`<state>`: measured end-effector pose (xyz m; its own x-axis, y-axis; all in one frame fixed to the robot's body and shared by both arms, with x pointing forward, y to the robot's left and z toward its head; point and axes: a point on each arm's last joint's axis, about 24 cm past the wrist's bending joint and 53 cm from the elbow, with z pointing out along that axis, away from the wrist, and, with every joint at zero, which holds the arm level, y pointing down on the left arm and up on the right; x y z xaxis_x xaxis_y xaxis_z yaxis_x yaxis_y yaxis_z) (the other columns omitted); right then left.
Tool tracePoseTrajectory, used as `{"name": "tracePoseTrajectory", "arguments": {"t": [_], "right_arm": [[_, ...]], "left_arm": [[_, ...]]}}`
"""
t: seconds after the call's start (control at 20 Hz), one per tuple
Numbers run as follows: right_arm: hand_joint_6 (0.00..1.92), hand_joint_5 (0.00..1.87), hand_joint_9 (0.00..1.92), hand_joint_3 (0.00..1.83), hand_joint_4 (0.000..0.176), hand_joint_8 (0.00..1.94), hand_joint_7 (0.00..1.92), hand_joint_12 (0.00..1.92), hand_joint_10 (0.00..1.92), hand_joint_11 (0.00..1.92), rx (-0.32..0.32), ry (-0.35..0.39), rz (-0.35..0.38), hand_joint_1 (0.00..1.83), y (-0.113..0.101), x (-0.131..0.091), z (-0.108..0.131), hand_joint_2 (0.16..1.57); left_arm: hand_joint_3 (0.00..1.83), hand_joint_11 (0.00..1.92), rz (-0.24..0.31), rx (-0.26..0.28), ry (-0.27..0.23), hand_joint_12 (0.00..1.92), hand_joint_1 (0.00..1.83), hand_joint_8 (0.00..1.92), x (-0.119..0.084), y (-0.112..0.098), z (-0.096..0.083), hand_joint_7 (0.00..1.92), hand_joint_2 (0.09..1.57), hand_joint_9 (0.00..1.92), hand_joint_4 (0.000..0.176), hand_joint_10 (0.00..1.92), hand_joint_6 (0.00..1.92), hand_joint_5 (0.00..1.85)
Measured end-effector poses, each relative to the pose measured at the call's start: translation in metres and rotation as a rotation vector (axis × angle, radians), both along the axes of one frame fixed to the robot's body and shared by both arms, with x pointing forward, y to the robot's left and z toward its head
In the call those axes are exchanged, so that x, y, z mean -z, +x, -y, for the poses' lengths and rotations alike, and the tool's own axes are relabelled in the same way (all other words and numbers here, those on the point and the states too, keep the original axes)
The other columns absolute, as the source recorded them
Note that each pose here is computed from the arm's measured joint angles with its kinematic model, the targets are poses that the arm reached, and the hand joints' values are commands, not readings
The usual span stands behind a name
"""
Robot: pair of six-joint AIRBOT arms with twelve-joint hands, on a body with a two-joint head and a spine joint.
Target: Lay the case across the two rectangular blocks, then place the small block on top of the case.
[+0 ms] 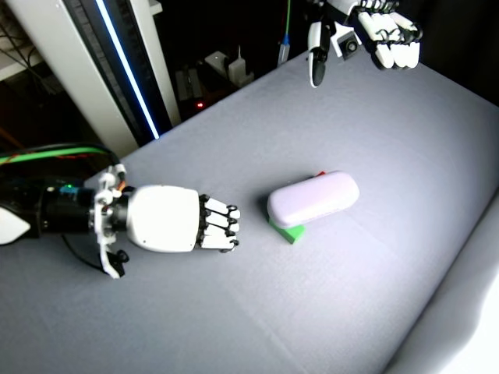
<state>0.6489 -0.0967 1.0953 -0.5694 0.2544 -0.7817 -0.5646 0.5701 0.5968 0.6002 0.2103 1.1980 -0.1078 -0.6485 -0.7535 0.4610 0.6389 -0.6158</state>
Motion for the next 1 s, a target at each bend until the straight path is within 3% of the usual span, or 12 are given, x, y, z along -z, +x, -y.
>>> {"name": "tracePoseTrajectory", "arguments": {"t": [0.4, 0.5, 0.55, 0.6, 0.65, 0.7, 0.75, 0.9, 1.0], "right_arm": [[0.03, 0.79, 0.85, 0.0, 0.0, 0.02, 0.77, 1.25, 0.07, 0.37, 0.006, 0.02, 0.013, 1.04, 0.008, -0.005, -0.004, 1.08], [0.02, 0.83, 0.92, 0.0, 0.0, 0.03, 0.83, 1.34, 0.12, 0.41, 0.004, 0.024, 0.014, 1.04, 0.009, -0.005, -0.007, 1.08], [0.02, 0.88, 0.85, 0.0, 0.0, 0.06, 0.89, 1.39, 0.47, 0.49, 0.003, 0.026, 0.014, 1.1, 0.009, -0.005, -0.008, 1.05], [0.81, 0.94, 0.74, 0.0, 0.0, 0.08, 0.9, 1.45, 0.83, 0.55, 0.002, 0.027, 0.014, 1.12, 0.009, -0.005, -0.008, 1.14], [1.02, 0.92, 0.7, 0.0, 0.0, 0.4, 0.85, 1.53, 1.09, 0.57, 0.003, 0.027, 0.017, 1.11, 0.01, -0.006, -0.008, 1.14], [0.99, 0.88, 0.73, 0.0, 0.0, 1.15, 0.87, 1.62, 1.25, 0.64, 0.002, 0.03, 0.013, 1.19, 0.01, -0.005, -0.01, 1.17], [1.04, 0.85, 0.74, 0.0, 0.0, 1.31, 0.86, 1.65, 1.3, 0.66, 0.004, 0.031, 0.012, 1.2, 0.011, -0.005, -0.011, 1.18], [1.05, 0.87, 0.85, 0.0, 0.0, 1.2, 0.95, 1.69, 1.37, 0.78, 0.011, 0.025, 0.001, 1.22, 0.012, -0.002, -0.01, 1.15], [1.18, 0.82, 0.9, 0.0, 0.0, 1.07, 1.01, 1.71, 1.38, 0.82, 0.012, 0.025, 0.001, 1.22, 0.012, -0.002, -0.01, 1.14]], "left_arm": [[0.0, 0.0, -0.012, -0.001, -0.014, 0.85, 0.94, 0.01, 0.004, 0.001, 0.001, 0.26, 0.87, 0.26, 0.0, 0.01, 0.0, 0.26], [0.0, 0.0, -0.011, -0.002, -0.016, 0.89, 0.93, 0.01, 0.003, 0.001, 0.001, 0.28, 0.87, 0.28, 0.0, 0.01, 0.0, 0.26], [0.0, 0.0, -0.011, -0.002, -0.016, 0.85, 0.92, 0.0, 0.004, 0.001, 0.001, 0.26, 0.87, 0.26, 0.0, 0.0, 0.0, 0.25], [0.0, 0.0, -0.012, -0.002, -0.016, 0.8, 0.94, 0.0, 0.004, 0.001, 0.001, 0.25, 0.88, 0.24, 0.0, 0.0, 0.0, 0.25], [0.0, 0.0, -0.012, -0.003, -0.016, 0.79, 0.94, 0.0, 0.004, 0.001, 0.001, 0.25, 0.88, 0.25, 0.0, 0.01, 0.0, 0.25], [0.0, 0.0, -0.013, -0.002, -0.018, 0.83, 0.95, 0.0, 0.004, 0.001, 0.001, 0.27, 0.87, 0.26, 0.0, 0.01, 0.0, 0.26], [0.0, 0.0, -0.013, -0.001, -0.018, 0.87, 0.95, 0.0, 0.004, 0.001, 0.001, 0.28, 0.87, 0.27, 0.0, 0.01, 0.0, 0.27], [0.0, 0.0, -0.014, -0.006, -0.02, 0.87, 0.95, 0.0, 0.004, 0.001, 0.0, 0.27, 0.87, 0.27, 0.0, 0.0, 0.0, 0.27], [0.0, 0.0, -0.014, -0.002, -0.02, 0.84, 0.93, 0.0, 0.004, 0.001, 0.001, 0.26, 0.87, 0.27, 0.0, 0.0, 0.0, 0.26]]}}
